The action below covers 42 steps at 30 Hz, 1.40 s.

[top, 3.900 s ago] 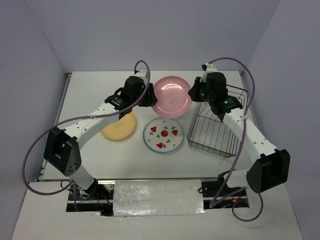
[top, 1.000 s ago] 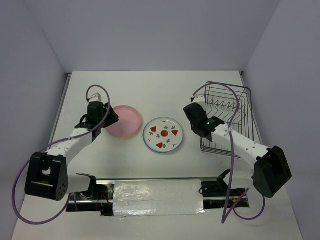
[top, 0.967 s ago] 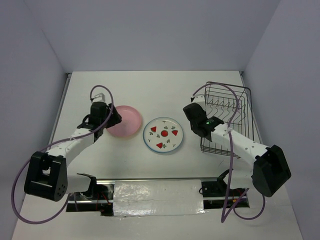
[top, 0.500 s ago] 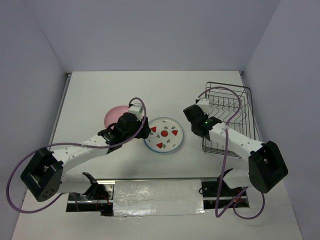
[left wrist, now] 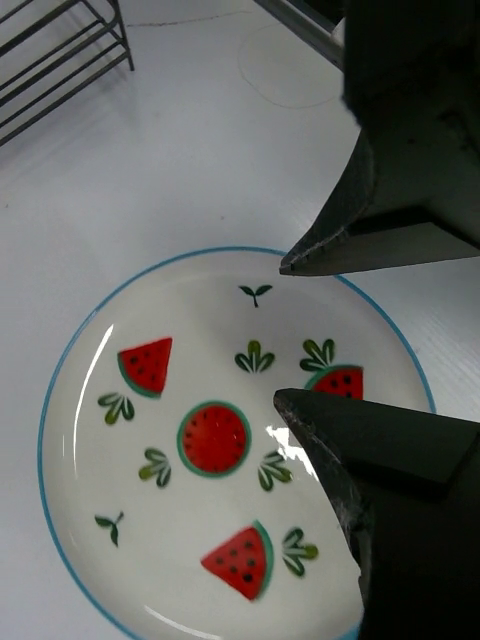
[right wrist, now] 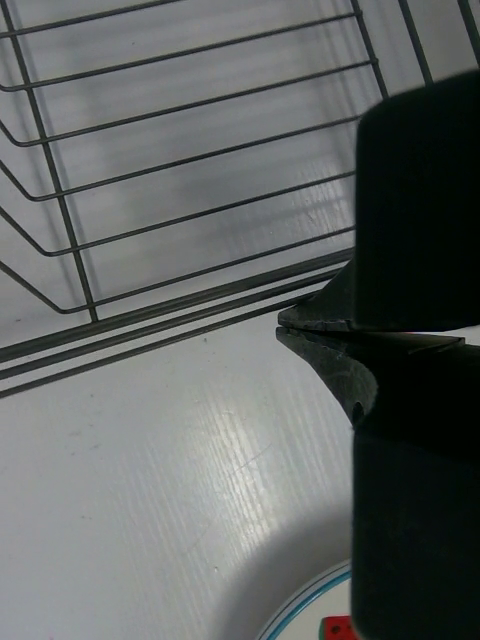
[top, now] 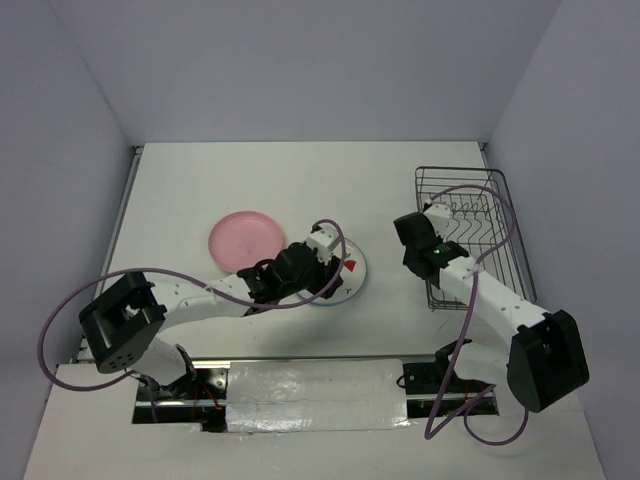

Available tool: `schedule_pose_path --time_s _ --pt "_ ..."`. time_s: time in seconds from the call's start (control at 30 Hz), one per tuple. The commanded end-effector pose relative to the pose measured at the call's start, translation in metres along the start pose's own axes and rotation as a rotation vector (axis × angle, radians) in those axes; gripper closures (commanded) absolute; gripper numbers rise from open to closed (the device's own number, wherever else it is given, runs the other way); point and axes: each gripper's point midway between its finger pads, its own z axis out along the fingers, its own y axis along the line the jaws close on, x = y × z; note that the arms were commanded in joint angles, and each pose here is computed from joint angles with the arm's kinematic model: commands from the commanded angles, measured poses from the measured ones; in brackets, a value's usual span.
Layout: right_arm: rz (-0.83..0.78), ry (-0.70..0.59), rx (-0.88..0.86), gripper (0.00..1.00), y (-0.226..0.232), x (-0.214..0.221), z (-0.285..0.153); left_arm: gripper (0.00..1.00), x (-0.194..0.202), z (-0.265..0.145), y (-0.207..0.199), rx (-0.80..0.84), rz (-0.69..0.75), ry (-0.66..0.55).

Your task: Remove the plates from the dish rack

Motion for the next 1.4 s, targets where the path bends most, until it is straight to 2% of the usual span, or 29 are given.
schedule_pose_path --time_s 0.0,0.37,0.63,0.97,1.37 --pt "0.044 -0.031 -0.006 1.0 -0.014 -0.006 0.001 0.39 -0.031 0.013 -0.033 0.097 0.054 -0.102" --pt "0.094 -0.078 -0.045 1.0 -0.018 -0.016 -0.003 0.39 -0.019 0.033 -0.097 0.222 0.183 -0.079" --pt "0.115 -0.096 -0.056 1.0 -0.021 -0.021 -0.005 0.39 0.009 0.06 -0.091 0.191 0.201 -0.001" --pt "0.122 -0.106 -0.061 1.0 -0.023 -0.024 -0.007 0.38 0.016 0.08 -0.065 0.09 0.162 0.019" --pt "0.124 -0.106 -0.066 1.0 -0.023 -0.023 -0.006 0.37 0.01 0.065 -0.06 0.081 0.15 -0.007"
